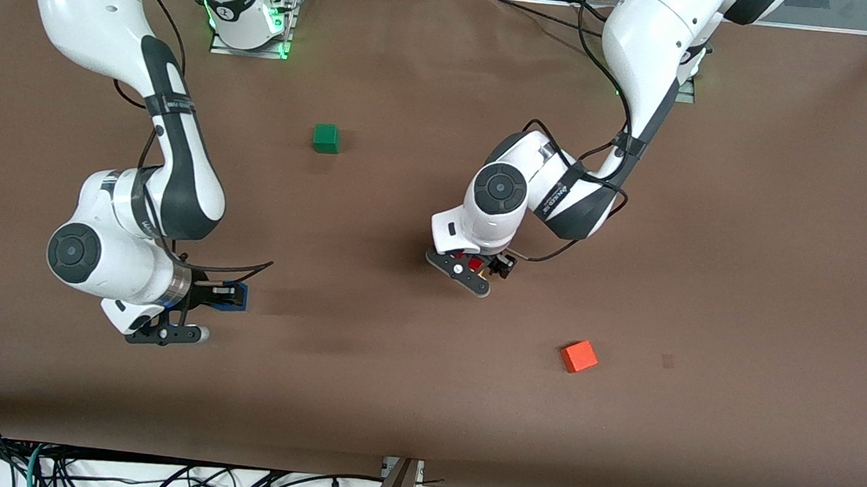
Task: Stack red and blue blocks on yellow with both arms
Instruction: 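Place the red cube on the yellow cube while the right gripper grasps blue, then carry the blue cube over the red cube while the left gripper withdraws, then lower the blue cube onto the red cube and open the right gripper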
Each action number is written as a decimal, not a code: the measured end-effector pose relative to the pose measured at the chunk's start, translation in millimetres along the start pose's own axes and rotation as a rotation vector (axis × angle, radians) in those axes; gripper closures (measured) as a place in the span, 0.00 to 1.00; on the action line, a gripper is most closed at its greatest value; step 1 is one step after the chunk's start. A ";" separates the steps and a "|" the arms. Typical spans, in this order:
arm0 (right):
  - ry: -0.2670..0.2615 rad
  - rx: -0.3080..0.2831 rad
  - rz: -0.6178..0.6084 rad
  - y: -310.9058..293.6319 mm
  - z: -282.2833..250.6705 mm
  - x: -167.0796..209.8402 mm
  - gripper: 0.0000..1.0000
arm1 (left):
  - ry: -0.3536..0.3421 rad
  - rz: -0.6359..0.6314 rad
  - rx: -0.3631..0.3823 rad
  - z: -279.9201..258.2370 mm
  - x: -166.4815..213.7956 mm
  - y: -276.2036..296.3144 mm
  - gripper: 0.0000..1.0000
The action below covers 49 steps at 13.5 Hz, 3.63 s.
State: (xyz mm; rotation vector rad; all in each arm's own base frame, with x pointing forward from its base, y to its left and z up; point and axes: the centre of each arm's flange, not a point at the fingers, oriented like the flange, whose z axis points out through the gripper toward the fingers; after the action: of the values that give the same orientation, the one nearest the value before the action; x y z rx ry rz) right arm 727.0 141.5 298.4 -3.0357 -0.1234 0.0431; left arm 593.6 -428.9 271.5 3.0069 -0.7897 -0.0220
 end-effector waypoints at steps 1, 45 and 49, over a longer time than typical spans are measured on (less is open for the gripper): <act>-0.006 0.000 0.013 -10.7 -2.3 -0.8 0.45 | 0.021 -0.009 0.000 -13.2 4.6 -5.3 0.00; 0.194 0.150 0.695 -432.1 35.5 -137.4 0.37 | -0.032 -0.629 0.013 -306.3 -201.0 -361.0 0.00; 0.199 0.152 0.697 -431.0 33.8 -135.5 0.12 | -0.019 -0.629 0.014 -309.0 -197.3 -363.4 0.00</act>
State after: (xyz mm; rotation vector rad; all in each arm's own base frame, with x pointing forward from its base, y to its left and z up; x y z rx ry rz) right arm 556.6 561.1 312.9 -2.7492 0.8998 -0.1845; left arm 607.0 -6.9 568.6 3.1272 0.1804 -0.0593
